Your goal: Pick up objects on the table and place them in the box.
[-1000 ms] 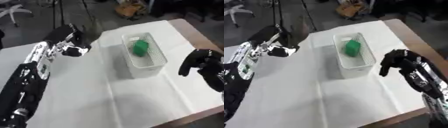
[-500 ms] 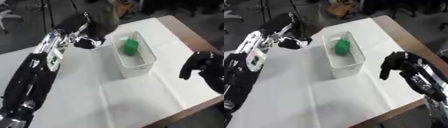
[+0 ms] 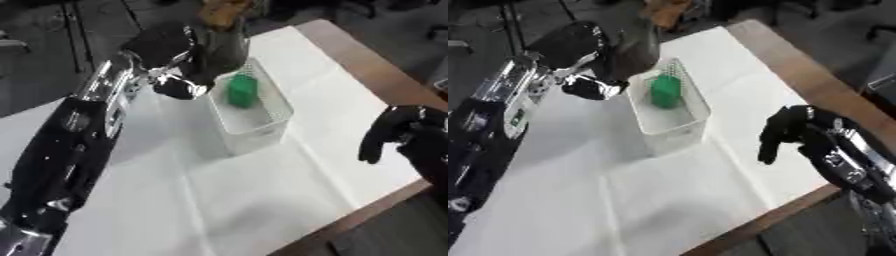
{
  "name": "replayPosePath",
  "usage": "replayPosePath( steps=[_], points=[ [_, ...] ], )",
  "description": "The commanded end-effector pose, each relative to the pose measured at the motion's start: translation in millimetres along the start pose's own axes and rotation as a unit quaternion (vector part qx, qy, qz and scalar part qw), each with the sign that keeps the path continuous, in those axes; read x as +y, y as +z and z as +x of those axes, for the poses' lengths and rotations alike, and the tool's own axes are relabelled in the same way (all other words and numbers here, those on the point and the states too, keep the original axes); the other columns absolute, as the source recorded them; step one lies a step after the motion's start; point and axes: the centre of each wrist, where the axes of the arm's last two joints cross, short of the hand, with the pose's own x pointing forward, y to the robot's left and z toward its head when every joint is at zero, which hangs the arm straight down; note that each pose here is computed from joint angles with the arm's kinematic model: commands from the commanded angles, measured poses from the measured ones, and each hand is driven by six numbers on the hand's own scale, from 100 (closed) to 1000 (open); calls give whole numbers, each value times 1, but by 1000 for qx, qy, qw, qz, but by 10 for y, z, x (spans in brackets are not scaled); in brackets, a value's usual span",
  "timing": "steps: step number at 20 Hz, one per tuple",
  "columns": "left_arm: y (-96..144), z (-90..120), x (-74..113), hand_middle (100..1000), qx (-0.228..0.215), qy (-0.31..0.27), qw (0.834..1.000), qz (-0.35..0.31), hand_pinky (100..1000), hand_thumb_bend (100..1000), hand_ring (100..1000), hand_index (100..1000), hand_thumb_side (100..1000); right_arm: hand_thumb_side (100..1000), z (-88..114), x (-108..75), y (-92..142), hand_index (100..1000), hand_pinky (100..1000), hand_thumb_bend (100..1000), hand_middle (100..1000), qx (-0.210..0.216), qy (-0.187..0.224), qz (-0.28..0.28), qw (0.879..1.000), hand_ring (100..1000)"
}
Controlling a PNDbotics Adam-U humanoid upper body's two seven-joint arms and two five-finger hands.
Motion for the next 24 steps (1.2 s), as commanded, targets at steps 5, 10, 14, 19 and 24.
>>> replayPosePath(
  steps=[5,10,14,19,24],
  points=[
    [-17,-83,54,252,5,-72,997,-10,936,100,531,337,541,712,46,-53,-103,803,510,100,612,-1,0,22,1000,488],
    [-21,-63,5,324,20,-94,995,10,920,165,569,399,598,709,52,-64,-135,803,510,100,612,-4,-2,24,1000,489],
    [-30,-27,-15,387,31,-113,992,38,905,313,586,429,657,710,61,-72,-153,803,511,100,612,-5,-2,24,1000,489],
    [-29,-13,-111,509,32,-126,990,61,924,518,624,524,688,709,62,-72,-156,803,511,100,612,-5,-3,24,1000,489],
    [-15,-18,-238,576,23,-151,988,24,951,608,671,568,682,709,68,-81,-144,803,511,100,612,-5,0,20,1000,489]
  ],
)
